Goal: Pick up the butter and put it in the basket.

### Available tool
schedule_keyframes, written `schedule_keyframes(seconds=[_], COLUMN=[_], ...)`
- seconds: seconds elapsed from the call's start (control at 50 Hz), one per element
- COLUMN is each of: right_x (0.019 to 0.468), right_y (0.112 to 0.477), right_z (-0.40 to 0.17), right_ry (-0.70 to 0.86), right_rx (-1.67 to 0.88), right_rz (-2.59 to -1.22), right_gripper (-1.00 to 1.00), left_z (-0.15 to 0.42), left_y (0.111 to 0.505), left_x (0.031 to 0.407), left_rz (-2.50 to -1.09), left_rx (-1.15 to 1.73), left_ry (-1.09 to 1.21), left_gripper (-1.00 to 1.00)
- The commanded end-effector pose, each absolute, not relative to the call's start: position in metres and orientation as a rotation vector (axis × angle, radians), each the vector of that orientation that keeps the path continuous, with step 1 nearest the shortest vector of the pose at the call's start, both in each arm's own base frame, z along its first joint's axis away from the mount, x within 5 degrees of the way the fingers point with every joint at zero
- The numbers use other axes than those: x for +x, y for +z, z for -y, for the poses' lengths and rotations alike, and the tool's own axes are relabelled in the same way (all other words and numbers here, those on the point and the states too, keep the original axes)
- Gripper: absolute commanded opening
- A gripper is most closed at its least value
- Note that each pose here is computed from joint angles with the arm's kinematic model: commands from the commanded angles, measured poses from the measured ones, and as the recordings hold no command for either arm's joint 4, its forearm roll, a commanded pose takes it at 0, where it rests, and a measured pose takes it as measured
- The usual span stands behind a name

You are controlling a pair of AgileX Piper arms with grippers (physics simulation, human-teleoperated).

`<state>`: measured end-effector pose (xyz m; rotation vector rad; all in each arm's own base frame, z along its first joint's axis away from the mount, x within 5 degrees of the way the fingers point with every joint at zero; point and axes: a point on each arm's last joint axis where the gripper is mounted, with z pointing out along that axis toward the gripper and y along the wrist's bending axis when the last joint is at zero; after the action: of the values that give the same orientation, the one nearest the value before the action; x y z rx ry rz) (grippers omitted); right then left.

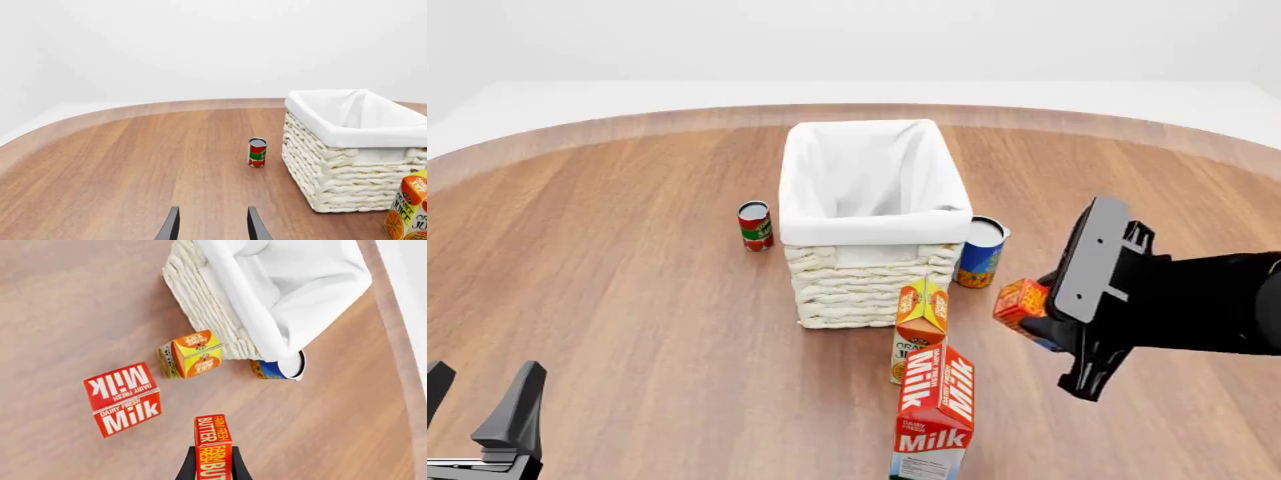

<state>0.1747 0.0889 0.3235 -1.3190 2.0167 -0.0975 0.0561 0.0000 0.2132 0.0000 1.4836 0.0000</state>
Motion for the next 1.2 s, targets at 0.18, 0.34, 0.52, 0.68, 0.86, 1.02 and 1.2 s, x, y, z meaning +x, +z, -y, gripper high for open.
schedule_keyframes(seconds=[0.18, 0.34, 0.52, 0.68, 0.86, 1.02, 1.2], right_x=[0.147, 0.146, 0.152, 0.176, 0.222, 0.248, 0.260], right_y=[0.415, 0.453, 0.480, 0.487, 0.483, 0.497, 0.507], right_z=[-0.110, -0.113, -0.123, -0.127, -0.141, -0.156, -0.170], right_ry=[0.113, 0.139, 0.197, 0.147, 0.159, 0.190, 0.209], right_rx=[-1.101, -1.059, -1.000, -0.957, -0.858, -0.810, -0.812], right_rz=[-1.811, -1.741, -1.712, -1.706, -1.822, -1.847, -1.849], right_gripper=[-1.00, -1.00, -1.00, -1.00, -1.00, -1.00, -1.00], left_z=[0.000, 0.000, 0.000, 0.000, 0.000, 0.000, 0.000], left_y=[0.213, 0.213, 0.213, 0.213, 0.213, 0.213, 0.213], left_x=[0.056, 0.056, 0.056, 0.056, 0.056, 0.056, 0.056], left_rz=[-1.484, -1.484, -1.484, -1.484, -1.484, -1.484, -1.484], left_rx=[0.000, 0.000, 0.000, 0.000, 0.000, 0.000, 0.000], left_ry=[0.000, 0.000, 0.000, 0.000, 0.000, 0.000, 0.000], left_gripper=[1.00, 1.00, 1.00, 1.00, 1.00, 1.00, 1.00])
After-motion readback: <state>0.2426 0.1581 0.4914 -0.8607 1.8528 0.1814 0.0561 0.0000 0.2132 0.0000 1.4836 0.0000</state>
